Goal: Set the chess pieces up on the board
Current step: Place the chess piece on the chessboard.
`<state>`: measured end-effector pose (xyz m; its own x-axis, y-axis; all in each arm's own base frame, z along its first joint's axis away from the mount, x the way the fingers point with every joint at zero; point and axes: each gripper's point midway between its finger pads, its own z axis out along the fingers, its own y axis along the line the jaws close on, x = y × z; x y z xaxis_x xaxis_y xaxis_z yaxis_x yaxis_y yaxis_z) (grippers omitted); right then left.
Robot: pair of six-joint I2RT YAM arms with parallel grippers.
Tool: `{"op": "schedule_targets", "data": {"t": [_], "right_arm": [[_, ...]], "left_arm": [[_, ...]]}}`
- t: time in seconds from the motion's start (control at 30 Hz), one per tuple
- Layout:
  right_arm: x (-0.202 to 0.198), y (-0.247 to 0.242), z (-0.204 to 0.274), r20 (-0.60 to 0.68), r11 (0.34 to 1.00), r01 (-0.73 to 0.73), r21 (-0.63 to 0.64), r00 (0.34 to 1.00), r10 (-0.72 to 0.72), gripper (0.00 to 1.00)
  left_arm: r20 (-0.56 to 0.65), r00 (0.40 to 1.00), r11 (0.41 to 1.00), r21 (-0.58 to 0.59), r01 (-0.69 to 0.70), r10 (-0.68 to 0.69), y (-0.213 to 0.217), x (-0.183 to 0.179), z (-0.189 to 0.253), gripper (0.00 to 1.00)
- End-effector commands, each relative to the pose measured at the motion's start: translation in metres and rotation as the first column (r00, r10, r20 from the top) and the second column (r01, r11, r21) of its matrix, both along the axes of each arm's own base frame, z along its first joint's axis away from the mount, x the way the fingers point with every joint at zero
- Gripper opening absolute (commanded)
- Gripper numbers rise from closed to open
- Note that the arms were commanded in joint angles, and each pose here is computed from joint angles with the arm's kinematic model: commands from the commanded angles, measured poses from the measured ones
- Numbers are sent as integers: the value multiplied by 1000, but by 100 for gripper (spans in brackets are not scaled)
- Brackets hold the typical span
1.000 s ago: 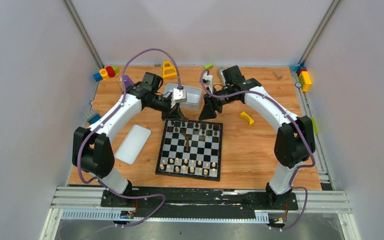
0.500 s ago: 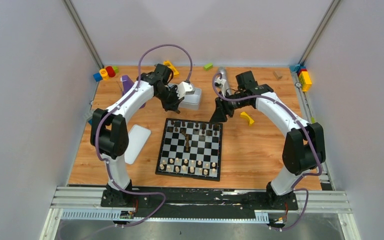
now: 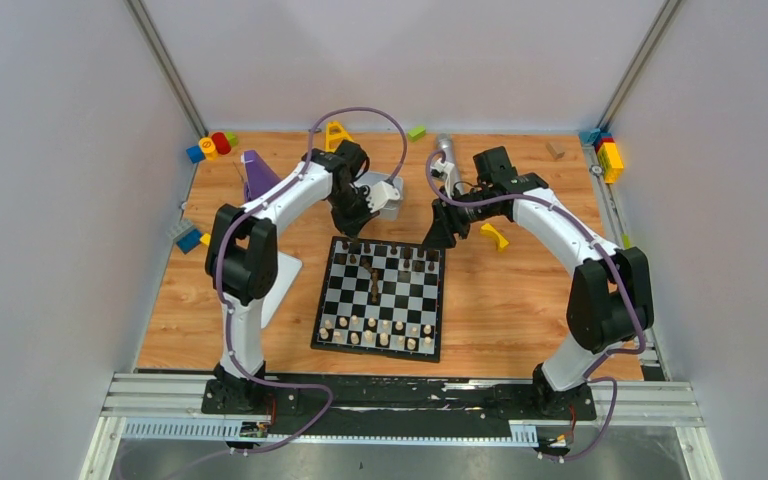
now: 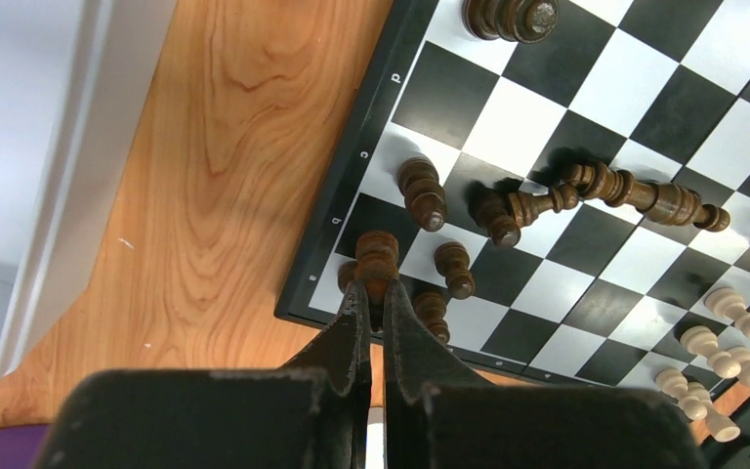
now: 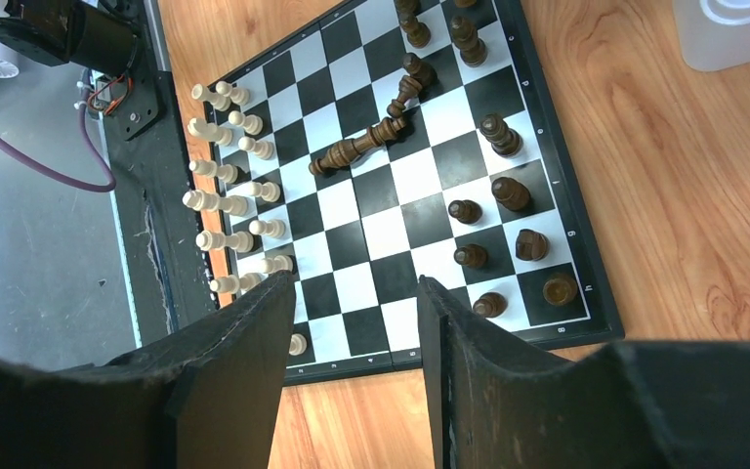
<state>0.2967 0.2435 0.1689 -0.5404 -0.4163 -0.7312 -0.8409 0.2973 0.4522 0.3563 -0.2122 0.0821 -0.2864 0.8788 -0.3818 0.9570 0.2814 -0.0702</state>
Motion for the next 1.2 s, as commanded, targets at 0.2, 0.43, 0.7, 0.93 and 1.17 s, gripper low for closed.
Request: {"op": "schedule_targets", "data": {"t": [0.2,0.43,0.7,0.93,1.17], "right_arm": [[0,1,16,72,999,-14,41,997,11,50],[0,1,15,67,999,-14,41,998,11,50],[-1,0,13,61,999,-13,39,998,11,50],[0,1,12,58,999,-14,40,998,12,49],[-1,1,12,56,999,-15,41,998,13,49]], "left_arm": [[-22,1000,1000,28,-5,6,-8,-2,2,0],[-50,999,999,52,1,2,-9,-3,-5,2],[-70,998,997,77,7,-1,-9,-5,-10,5],[-74,997,995,96,11,-4,-7,-6,-14,8],[-59,998,995,101,-2,8,-9,-3,-14,21]]}}
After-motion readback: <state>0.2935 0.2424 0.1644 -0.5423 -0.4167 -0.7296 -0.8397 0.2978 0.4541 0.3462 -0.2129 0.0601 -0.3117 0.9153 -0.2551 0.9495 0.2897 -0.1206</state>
